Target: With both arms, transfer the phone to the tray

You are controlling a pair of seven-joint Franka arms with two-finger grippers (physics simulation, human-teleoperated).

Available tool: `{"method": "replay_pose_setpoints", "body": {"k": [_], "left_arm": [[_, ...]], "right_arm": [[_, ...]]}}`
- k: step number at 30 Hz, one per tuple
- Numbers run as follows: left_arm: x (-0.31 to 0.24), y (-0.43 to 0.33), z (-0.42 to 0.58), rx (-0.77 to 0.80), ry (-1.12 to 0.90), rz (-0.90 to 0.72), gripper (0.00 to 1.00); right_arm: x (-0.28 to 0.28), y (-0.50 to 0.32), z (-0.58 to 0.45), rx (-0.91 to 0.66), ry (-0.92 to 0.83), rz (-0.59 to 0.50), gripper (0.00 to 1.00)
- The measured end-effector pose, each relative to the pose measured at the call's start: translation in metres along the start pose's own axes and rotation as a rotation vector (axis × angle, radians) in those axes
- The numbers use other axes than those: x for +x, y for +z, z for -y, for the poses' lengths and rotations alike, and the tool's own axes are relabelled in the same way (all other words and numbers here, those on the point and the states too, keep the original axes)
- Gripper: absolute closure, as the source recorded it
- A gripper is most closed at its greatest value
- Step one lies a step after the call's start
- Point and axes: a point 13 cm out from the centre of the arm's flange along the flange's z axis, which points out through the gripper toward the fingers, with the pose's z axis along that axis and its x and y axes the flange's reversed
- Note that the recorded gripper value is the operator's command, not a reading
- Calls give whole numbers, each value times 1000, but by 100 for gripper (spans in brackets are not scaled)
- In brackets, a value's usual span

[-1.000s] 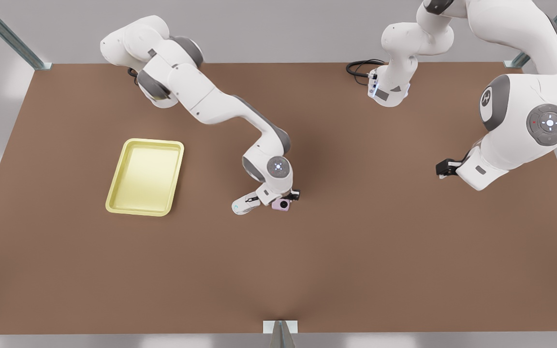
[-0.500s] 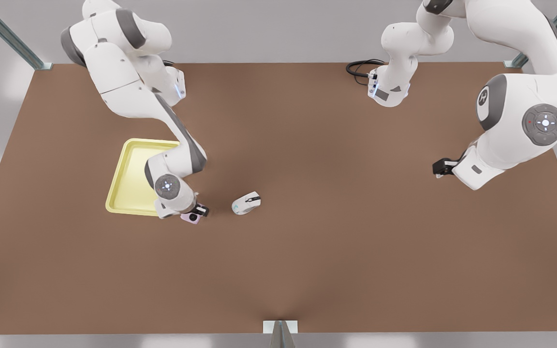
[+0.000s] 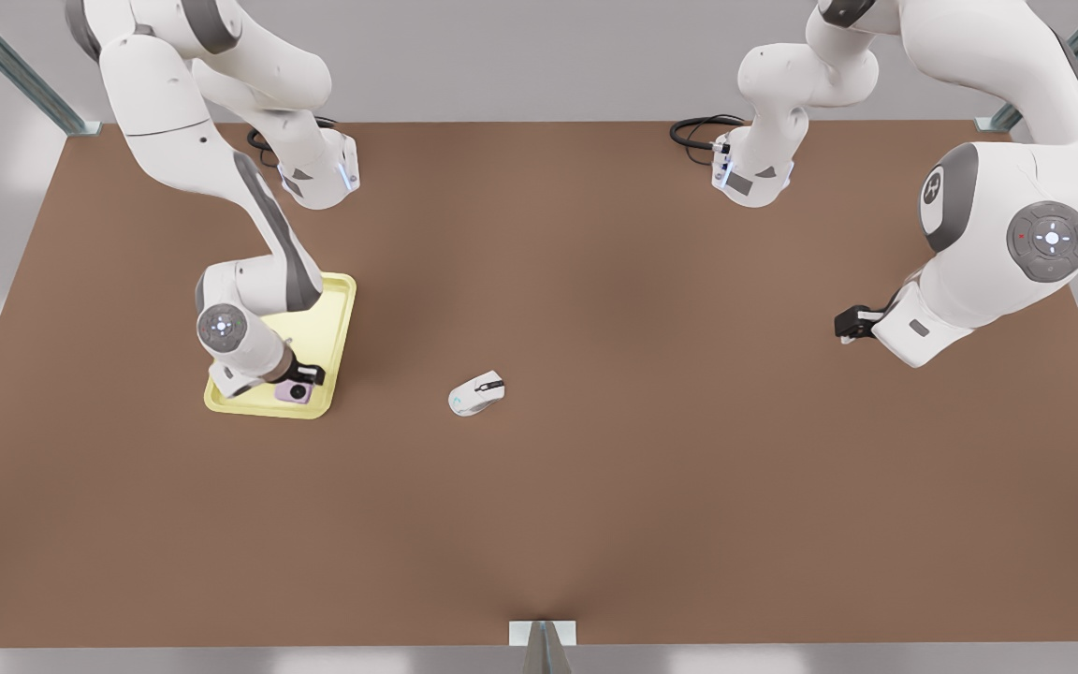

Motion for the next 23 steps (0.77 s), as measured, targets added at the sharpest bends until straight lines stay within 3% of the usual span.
{"method": "replay_pose_setpoints", "body": {"k": [4, 5, 11, 13, 16, 18, 20, 23], "left_arm": [[2, -3, 2, 0, 2, 0, 0], [3, -3, 2, 0, 2, -1, 0], [4, -2, 2, -1, 0, -4, 0], [4, -3, 2, -1, 0, -3, 0], [4, -5, 1, -2, -2, 0, 0], [4, -7, -1, -2, -6, 6, 0], [2, -10, -2, -3, -8, 12, 0], [0, -12, -3, -6, -9, 18, 0]], "right_arm": [[20, 17, 6, 7, -84, -38, 19], [22, 18, 7, 9, -103, -41, 0], [16, 8, 10, 11, -189, -24, 0], [-31, -52, 17, 15, -182, 66, 0], [-128, -239, 61, 14, -90, 302, 0], [-142, -358, 99, 1, -24, 395, 0], [-126, -409, 116, -2, -7, 381, 0], [-95, -410, 136, -7, 8, 258, 0]]}}
